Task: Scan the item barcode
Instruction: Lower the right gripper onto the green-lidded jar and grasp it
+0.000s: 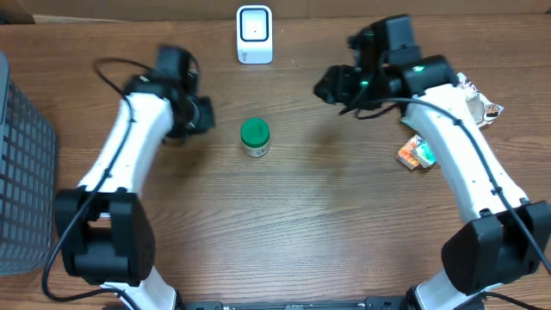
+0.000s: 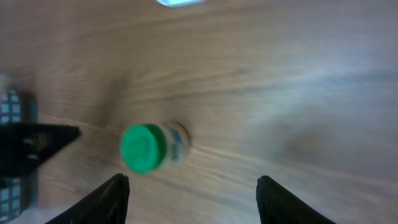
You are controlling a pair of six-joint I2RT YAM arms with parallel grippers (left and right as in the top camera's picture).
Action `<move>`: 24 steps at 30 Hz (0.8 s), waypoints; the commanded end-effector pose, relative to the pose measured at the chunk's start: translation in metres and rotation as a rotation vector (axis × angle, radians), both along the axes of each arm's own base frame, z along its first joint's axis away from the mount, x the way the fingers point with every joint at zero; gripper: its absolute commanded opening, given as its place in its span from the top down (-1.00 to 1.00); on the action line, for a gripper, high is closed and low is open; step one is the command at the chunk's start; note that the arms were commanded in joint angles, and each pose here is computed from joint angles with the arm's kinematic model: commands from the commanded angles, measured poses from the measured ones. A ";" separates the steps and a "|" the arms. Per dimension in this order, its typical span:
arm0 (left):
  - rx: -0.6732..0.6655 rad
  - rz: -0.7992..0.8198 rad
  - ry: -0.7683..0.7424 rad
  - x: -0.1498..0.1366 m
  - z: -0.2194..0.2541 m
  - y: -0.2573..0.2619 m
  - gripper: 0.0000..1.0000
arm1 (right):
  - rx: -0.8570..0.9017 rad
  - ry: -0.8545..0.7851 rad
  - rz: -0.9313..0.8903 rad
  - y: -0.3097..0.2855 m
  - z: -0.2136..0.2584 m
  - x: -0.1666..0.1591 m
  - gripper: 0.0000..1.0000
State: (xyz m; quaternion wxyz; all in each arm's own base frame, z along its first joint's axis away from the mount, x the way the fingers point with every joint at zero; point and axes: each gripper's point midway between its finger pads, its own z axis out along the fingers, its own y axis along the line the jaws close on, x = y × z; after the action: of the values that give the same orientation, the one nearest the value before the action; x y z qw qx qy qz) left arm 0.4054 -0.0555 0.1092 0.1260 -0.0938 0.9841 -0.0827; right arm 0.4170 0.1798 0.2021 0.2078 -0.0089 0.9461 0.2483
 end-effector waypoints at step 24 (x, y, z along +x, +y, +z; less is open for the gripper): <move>0.213 0.491 -0.036 -0.004 0.055 0.171 -0.77 | -0.211 -0.102 0.209 0.148 -0.111 -0.005 -0.50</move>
State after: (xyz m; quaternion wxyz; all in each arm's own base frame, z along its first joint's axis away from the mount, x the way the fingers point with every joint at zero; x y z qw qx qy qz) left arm 0.4014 0.1096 0.1562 0.1584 -0.3070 0.9373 0.0455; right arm 0.4138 0.3241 0.0984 0.2129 -0.1097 0.9507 0.1969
